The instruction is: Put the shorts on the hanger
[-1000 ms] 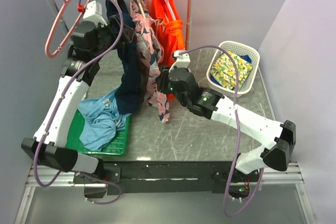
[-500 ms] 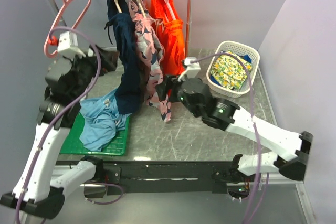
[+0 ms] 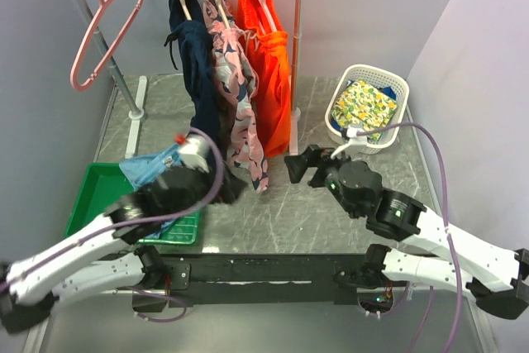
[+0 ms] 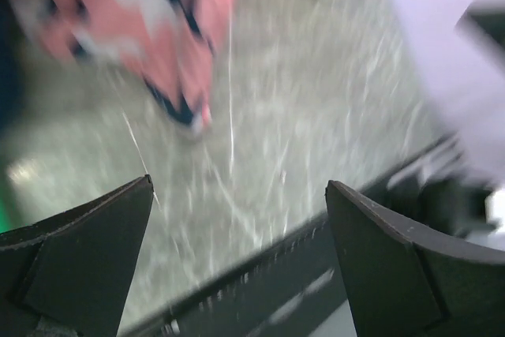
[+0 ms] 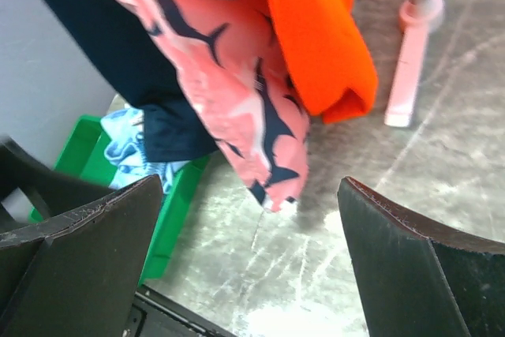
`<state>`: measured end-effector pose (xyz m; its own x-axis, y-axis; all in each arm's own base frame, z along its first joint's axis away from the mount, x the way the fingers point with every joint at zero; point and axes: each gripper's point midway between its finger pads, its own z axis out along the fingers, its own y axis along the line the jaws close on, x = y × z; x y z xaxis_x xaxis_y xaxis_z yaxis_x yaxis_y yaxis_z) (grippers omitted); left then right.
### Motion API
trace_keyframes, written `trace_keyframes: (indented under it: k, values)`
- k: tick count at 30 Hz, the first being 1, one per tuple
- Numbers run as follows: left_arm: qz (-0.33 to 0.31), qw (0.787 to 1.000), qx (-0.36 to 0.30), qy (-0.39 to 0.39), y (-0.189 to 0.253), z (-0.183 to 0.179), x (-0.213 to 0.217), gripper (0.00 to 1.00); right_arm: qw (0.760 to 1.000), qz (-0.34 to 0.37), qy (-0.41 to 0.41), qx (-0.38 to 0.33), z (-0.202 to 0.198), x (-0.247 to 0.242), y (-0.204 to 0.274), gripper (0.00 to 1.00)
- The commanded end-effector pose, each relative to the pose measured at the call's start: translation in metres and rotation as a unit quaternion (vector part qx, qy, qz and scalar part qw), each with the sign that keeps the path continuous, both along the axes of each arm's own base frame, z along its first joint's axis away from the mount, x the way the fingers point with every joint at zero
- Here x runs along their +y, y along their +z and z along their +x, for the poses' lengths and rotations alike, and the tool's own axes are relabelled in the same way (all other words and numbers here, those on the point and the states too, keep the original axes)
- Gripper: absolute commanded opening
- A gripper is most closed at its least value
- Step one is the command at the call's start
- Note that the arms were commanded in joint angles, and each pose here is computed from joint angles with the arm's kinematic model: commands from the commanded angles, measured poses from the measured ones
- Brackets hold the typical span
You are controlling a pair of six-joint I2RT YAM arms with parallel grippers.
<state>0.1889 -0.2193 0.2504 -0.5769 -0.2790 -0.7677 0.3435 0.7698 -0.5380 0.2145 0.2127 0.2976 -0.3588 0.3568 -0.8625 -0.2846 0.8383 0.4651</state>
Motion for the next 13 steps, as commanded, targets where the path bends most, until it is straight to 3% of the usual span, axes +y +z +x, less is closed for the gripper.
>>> trace_keyframes:
  k: [1,13]
  values:
    - [0.027,0.999,0.005,0.034,-0.026,-0.012,-0.024,0.96,0.999,0.013,-0.042,0.010,-0.002,-0.022,-0.015,1.00]
    - [-0.002,0.999,-0.004,0.039,-0.034,-0.017,-0.018,0.96,0.997,0.010,-0.061,0.040,-0.010,-0.038,-0.045,1.00]
